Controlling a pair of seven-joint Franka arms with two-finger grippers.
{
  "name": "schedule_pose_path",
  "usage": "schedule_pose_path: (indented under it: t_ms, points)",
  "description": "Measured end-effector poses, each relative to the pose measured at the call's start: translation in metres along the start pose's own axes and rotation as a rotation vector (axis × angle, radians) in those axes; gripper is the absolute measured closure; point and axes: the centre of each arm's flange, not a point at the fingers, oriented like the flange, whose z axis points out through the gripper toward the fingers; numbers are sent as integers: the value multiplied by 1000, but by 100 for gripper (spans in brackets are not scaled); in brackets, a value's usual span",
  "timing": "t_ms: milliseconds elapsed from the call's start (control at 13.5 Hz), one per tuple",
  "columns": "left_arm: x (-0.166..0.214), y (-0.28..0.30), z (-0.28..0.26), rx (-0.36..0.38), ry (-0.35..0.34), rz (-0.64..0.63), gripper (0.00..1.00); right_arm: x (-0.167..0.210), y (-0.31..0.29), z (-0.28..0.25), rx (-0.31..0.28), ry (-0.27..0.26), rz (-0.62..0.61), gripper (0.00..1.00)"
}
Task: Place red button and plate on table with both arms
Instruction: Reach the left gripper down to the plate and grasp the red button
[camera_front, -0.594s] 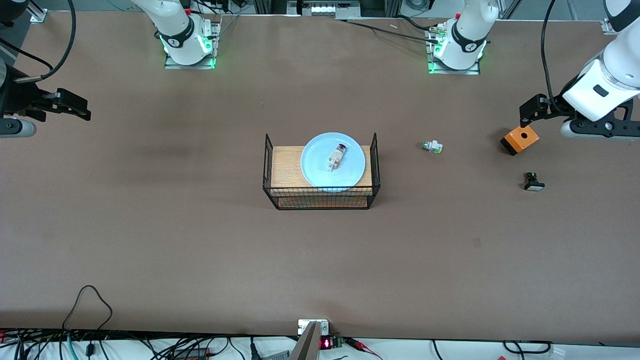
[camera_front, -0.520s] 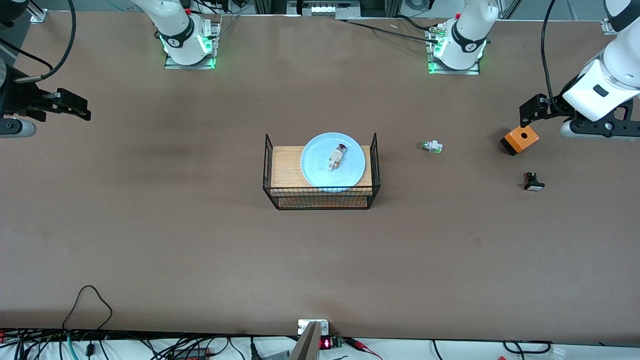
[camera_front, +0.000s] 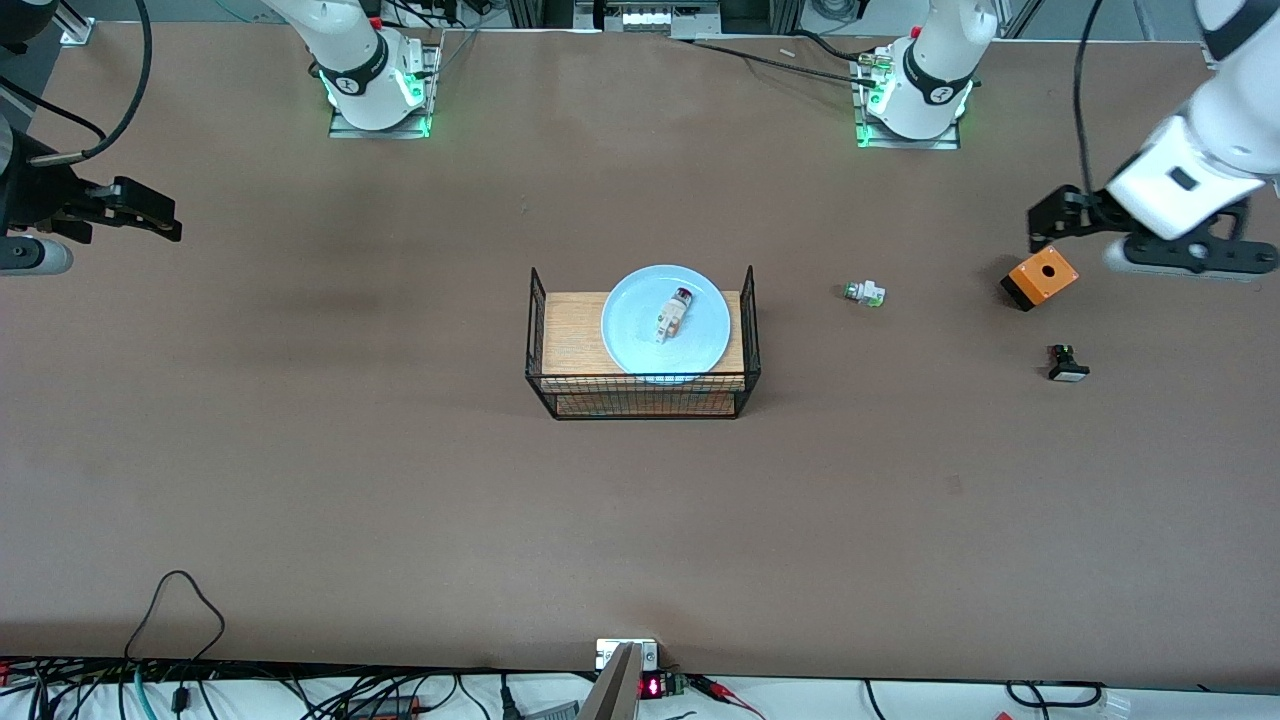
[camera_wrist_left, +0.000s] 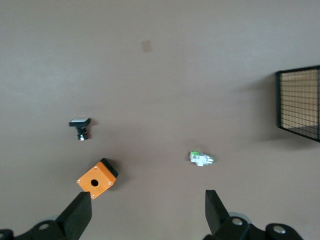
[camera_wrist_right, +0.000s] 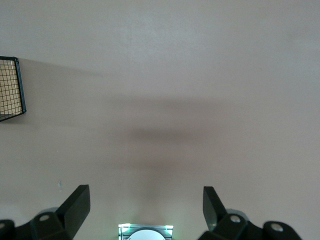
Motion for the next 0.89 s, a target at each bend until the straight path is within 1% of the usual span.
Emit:
schedule_pose_path:
  t_ms: [148, 223, 445, 594, 742, 891]
  points:
    - [-2, 46, -1, -1, 2, 74, 0, 0, 0, 0, 0, 0, 0, 0]
    - [-4, 72, 0, -18, 1, 96, 0, 0, 0, 0, 0, 0, 0, 0]
    - [-3, 140, 15, -137, -16, 121, 0, 0, 0, 0, 0, 0, 0, 0]
    - [6, 180, 38, -188, -12, 154, 0, 0, 0, 0, 0, 0, 0, 0]
    - [12, 231, 61, -206, 7, 211, 0, 0, 0, 0, 0, -1, 0, 0]
    - [9, 285, 81, -212, -7, 258, 0, 0, 0, 0, 0, -2, 0, 0]
